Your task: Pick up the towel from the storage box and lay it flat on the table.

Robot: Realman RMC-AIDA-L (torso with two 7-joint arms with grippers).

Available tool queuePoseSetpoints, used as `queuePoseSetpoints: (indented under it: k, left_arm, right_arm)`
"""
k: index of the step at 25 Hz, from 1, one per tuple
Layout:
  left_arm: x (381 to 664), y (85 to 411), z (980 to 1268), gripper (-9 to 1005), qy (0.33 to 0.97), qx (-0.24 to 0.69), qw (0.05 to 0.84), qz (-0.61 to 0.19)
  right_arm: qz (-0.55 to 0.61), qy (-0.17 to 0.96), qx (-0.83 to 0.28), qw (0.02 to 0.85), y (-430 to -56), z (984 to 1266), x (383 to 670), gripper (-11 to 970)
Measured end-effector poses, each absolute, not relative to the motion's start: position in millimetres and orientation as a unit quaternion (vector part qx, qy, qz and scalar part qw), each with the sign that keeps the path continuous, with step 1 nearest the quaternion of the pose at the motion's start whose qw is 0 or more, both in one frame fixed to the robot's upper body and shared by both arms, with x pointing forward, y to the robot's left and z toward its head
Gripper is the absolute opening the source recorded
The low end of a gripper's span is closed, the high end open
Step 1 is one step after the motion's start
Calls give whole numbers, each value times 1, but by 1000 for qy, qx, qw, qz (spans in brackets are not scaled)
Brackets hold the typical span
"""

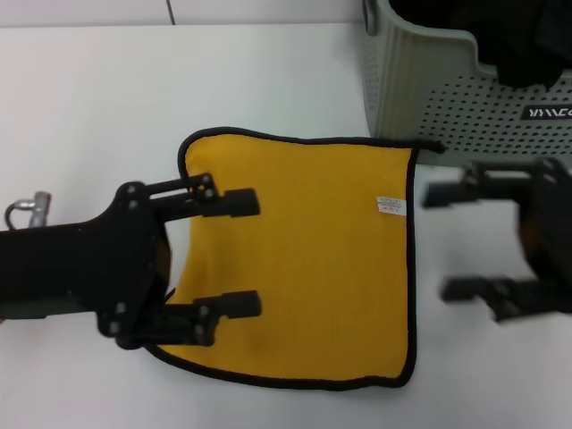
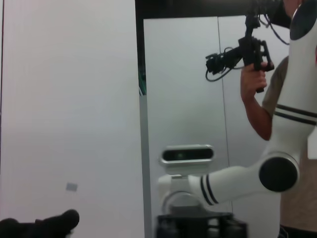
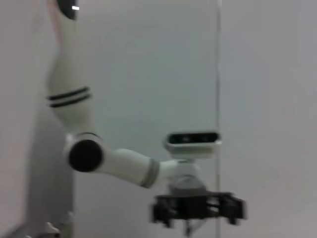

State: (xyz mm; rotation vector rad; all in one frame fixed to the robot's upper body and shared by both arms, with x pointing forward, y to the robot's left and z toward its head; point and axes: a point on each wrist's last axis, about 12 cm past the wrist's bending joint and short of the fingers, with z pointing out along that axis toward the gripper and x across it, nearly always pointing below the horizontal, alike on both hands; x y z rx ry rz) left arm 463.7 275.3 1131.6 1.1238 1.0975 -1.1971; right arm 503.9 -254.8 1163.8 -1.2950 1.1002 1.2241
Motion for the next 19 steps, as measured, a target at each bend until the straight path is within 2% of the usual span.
queuePoseSetpoints:
  k: [5,19]
  left_arm:
    - [462,282,1130,741,467,471,547,-510]
    - [461,282,1124,741,473,451,556,-513]
  right_arm:
    - [495,465,-542,495,-229,1155,524,726]
    - [503,452,-568,469,-210,1150,522,726]
